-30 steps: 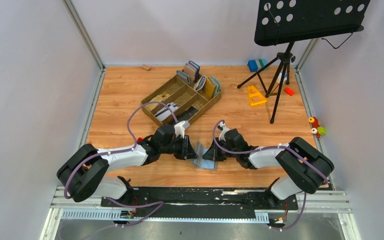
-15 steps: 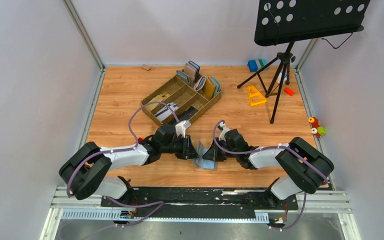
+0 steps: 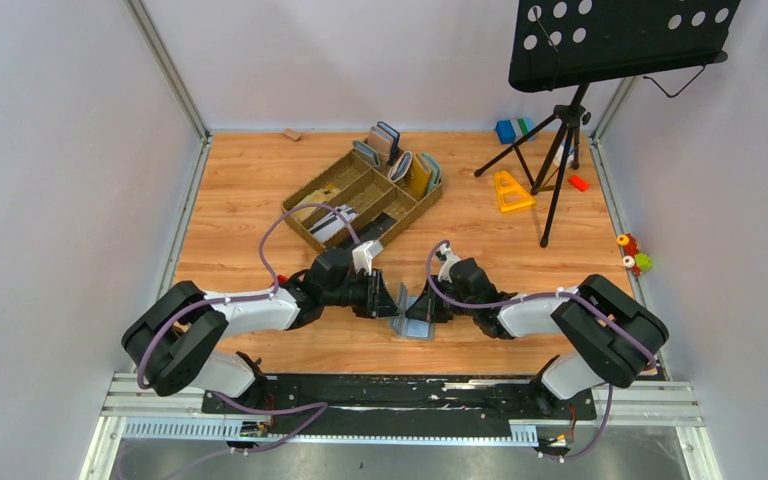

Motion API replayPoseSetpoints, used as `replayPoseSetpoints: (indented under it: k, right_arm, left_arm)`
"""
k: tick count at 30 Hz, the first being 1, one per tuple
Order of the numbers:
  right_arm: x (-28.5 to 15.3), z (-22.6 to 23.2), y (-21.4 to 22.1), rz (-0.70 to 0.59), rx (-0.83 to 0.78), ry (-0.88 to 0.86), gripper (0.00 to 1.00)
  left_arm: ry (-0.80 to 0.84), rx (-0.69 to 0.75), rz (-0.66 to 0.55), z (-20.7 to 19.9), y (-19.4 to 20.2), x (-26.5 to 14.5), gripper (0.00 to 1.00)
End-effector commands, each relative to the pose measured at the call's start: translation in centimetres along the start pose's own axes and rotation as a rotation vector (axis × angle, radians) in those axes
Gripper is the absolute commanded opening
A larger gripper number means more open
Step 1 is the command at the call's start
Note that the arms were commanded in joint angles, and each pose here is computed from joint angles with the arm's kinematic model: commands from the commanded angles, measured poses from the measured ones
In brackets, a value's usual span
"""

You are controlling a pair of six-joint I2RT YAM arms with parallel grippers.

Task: Take the credit cards out of the card holder
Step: Remove the credit card from the card holder.

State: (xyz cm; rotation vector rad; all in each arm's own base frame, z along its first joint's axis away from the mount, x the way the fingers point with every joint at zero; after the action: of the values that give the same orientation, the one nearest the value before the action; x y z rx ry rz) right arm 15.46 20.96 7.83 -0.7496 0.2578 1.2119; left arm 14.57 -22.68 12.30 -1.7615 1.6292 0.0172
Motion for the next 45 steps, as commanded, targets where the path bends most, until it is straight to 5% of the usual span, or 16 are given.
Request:
replayPoseSetpoints:
  k: [1,11,19,35,38,45]
  right_arm:
    - [-0.3,-0.7,0.4,0.003,-0.011,0.030,0.00]
    - [-0.3,-0.8,0.5,0.005,-0.010,0.031,0.00]
    - [-0.8,-1.0,0.4,0.007,-0.029,0.080,0.09]
    - [-5.2,-0.6,0.6,-0.073,-0.089,0.165,0.19]
    - [-6.2,-0.6,0.8,-0.082,-0.093,0.178,0.13]
    - [-7.7,-0.4,0.7,-0.143,-0.081,0.201,0.56]
  left_arm:
    - [0.085,0.026,-0.035,-0.8,-0.6,0.2,0.27]
    - [0.054,0.026,-0.027,-0.3,-0.5,0.6,0.16]
    - [-0.214,0.082,0.027,0.4,-0.9,-0.5,0.15]
    - [-0.342,0.145,0.059,-0.5,-1.3,-0.5,0.11]
    - [-0.347,0.145,0.052,-0.5,-1.3,-0.6,0.10]
    - [-0.312,0.126,0.046,-0.6,-1.1,-0.3,0.10]
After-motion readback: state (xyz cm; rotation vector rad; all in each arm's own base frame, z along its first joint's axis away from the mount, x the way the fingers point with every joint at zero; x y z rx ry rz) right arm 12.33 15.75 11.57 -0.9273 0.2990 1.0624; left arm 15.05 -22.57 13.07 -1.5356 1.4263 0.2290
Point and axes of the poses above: each gripper's point midway between its finger pads, its own x axis out along the fingers, its own z axis along the line the jaws close on, y = z × x, the point moved 10 cm from there along -x, back along the fingers, and after that the axes turned 3 degrees about x, right-handed, at the moved point
